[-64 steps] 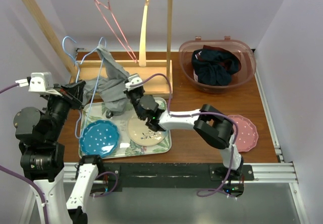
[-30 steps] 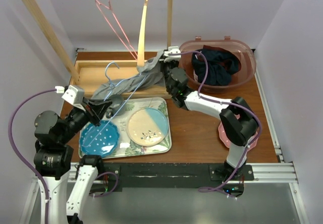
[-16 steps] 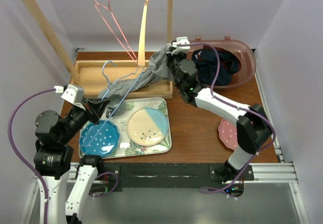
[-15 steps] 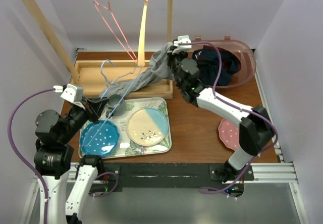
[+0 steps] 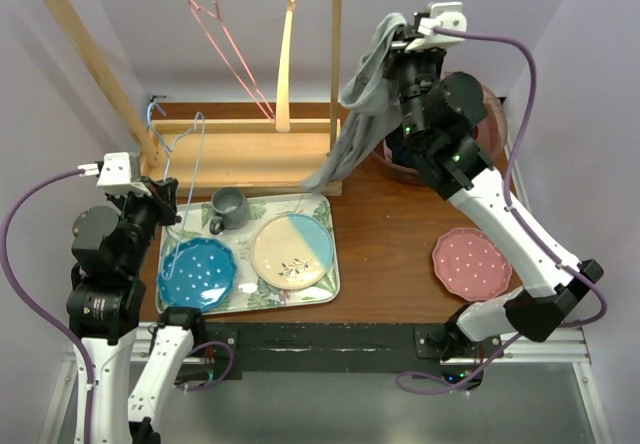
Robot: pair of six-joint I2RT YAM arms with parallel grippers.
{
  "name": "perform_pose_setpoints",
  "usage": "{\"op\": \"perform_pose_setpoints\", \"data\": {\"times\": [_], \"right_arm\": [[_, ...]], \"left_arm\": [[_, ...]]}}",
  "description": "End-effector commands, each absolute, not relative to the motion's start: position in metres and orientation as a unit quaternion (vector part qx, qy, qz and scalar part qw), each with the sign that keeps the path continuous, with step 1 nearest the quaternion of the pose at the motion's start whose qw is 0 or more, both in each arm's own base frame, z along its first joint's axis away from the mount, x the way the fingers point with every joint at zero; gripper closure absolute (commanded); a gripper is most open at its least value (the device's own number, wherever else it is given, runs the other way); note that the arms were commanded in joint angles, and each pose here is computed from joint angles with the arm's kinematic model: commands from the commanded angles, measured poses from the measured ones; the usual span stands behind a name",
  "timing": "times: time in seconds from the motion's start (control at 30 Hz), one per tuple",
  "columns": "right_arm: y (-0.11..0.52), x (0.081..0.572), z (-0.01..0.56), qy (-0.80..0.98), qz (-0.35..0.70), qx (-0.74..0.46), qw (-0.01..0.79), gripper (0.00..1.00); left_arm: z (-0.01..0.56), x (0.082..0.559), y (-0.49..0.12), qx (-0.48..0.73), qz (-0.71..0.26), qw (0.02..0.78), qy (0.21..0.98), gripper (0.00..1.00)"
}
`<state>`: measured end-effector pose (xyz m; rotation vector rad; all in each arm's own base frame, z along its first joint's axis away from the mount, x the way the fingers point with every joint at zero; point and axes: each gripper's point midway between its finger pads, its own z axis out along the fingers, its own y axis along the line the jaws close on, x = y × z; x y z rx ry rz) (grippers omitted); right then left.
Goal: Remove the tank top from the hanger
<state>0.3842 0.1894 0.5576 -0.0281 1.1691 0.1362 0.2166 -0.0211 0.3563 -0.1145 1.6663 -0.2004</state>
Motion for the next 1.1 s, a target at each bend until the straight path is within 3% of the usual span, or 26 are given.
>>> {"op": "perform_pose_setpoints", "data": {"times": [0.0,0.47,0.67,0.8,0.83,0.87,0.93,0.97,1.07], "right_arm": [[0.160,0.378,0.599,0.523,0.013,-0.018,0.852,1.00],[0.070,0.441,0.685,0.447,-0.074,0.048,0.890,1.00],[0.054,0.481,0.680,0.405,-0.091,0.049,0.908,1.00],[0.058,0.518,0.617,0.490,-0.077,0.064,0.866,1.00],[0.057,0.507,0.617,0.491,-0.050,0.080,0.866,1.00],[0.064,0.527,0.563,0.538,-0.048,0.069,0.839,1.00],[0.065,0.520,0.532,0.561,-0.022,0.090,0.823,1.00],[0.065,0.531,0.474,0.606,-0.032,0.089,0.789,1.00],[0.064,0.536,0.372,0.683,-0.039,0.111,0.721,1.00]], "left_arm": [[0.376,0.220,-0.008,-0.075,-0.067,0.698,0.709,1.00],[0.396,0.212,-0.008,-0.063,-0.061,0.712,0.697,1.00],[0.409,0.207,-0.009,-0.064,-0.067,0.722,0.685,1.00],[0.412,0.204,-0.006,-0.065,-0.059,0.723,0.685,1.00],[0.412,0.204,-0.006,-0.066,-0.058,0.724,0.684,1.00],[0.412,0.204,-0.005,-0.066,-0.058,0.724,0.684,1.00],[0.408,0.206,-0.005,-0.068,-0.056,0.723,0.685,1.00],[0.406,0.207,-0.005,-0.069,-0.056,0.722,0.687,1.00],[0.394,0.213,-0.005,-0.074,-0.058,0.713,0.695,1.00]]}}
